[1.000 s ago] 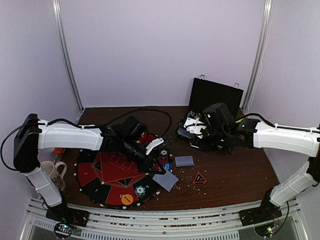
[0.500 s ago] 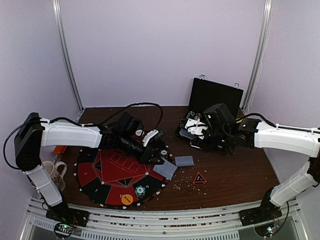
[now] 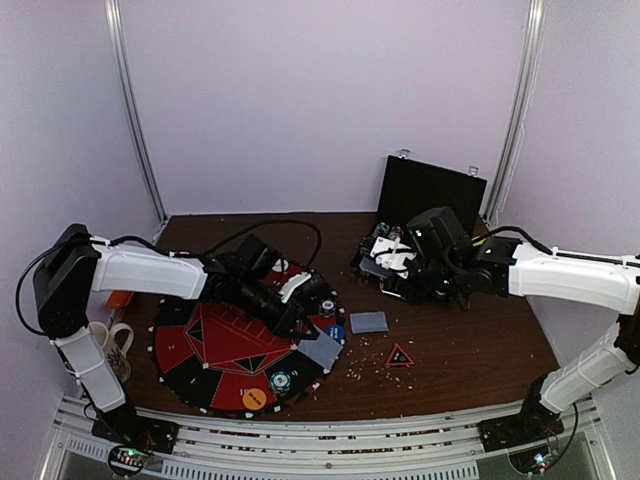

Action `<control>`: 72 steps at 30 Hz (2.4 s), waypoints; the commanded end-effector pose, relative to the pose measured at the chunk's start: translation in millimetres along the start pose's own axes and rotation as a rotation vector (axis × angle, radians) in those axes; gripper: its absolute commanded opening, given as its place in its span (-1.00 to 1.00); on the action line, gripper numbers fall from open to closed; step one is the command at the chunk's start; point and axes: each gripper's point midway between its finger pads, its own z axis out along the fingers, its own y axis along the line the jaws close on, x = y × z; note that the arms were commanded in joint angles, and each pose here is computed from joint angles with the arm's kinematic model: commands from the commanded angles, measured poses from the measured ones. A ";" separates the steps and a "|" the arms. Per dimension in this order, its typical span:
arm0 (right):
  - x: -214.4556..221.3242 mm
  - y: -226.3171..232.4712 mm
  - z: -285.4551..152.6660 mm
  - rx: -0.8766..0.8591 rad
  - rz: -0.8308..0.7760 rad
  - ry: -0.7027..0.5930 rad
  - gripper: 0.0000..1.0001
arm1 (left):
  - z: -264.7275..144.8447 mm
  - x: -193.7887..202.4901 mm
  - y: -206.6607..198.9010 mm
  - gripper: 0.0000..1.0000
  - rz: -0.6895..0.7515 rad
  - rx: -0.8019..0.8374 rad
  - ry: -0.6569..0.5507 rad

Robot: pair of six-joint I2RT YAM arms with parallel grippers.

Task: Distribute texas hold em gaming equipment
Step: Distribute the poker card in the big blind area.

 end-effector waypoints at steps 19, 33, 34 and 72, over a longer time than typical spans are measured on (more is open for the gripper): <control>16.4 -2.6 -18.5 0.001 0.033 0.013 -0.01 | -20.8 -103.1 -36.7 -1.00 0.092 0.068 -0.322; 18.9 -1.2 -18.1 -0.003 0.032 0.021 -0.01 | 2.0 21.9 -7.2 -1.00 0.093 -0.008 0.128; 19.4 -0.6 -17.5 -0.005 0.030 0.023 -0.01 | 5.0 30.2 -2.6 -1.00 0.084 -0.014 0.160; 54.8 -21.7 -39.7 0.076 0.141 0.073 -0.01 | 94.1 -132.5 80.4 0.11 0.415 -0.252 0.011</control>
